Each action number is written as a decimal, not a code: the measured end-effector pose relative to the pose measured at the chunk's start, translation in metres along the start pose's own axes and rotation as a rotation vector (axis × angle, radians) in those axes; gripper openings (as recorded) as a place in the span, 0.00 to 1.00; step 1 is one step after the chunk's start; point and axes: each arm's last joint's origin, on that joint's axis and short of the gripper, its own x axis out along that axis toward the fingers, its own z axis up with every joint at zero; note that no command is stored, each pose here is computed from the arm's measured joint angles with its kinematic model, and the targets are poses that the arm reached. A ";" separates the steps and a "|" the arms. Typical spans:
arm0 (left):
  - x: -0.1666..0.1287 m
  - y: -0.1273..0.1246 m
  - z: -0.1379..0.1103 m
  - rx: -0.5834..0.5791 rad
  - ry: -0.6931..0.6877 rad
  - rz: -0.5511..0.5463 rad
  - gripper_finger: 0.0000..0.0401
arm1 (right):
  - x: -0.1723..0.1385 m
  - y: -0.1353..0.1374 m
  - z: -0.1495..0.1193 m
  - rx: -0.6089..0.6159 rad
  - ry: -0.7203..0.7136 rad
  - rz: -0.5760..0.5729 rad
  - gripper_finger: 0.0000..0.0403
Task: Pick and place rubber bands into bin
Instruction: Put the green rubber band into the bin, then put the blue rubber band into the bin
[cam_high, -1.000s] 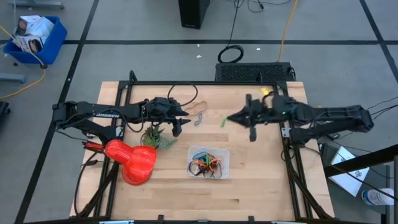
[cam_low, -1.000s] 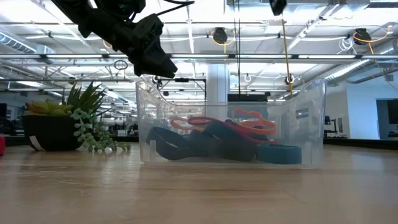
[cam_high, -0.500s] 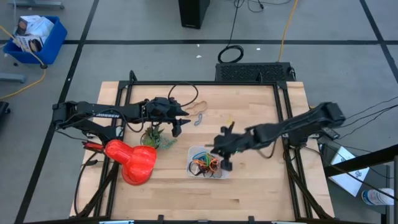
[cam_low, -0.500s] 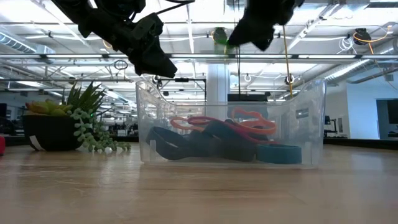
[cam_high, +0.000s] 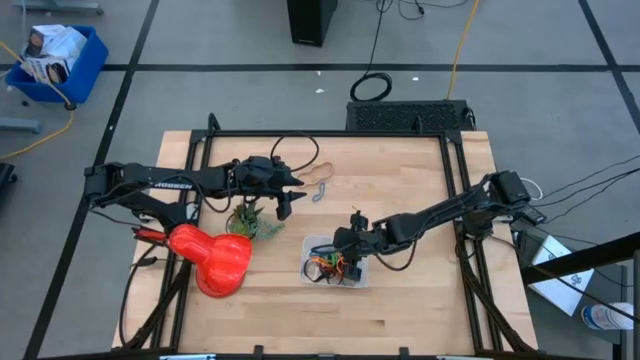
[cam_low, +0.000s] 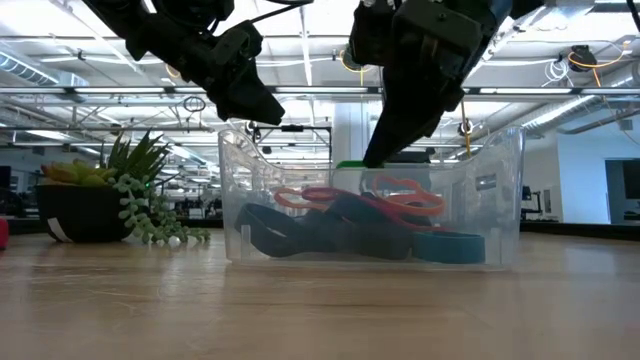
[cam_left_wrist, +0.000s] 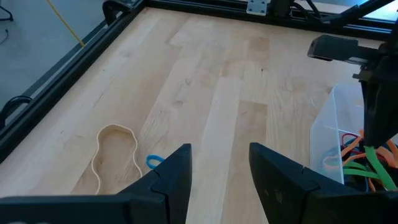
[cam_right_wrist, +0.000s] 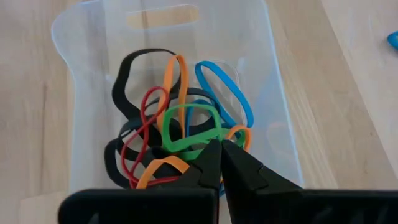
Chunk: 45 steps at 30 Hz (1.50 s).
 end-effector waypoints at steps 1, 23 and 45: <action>0.000 0.000 0.000 0.000 0.000 0.000 0.42 | 0.001 0.000 0.000 -0.001 0.002 -0.001 0.00; 0.000 0.000 0.000 -0.008 -0.003 0.000 0.42 | -0.006 0.000 0.003 0.054 -0.029 0.015 0.35; 0.000 0.000 0.001 -0.058 -0.007 -0.002 0.42 | -0.202 -0.026 0.026 -0.004 -0.652 0.183 0.37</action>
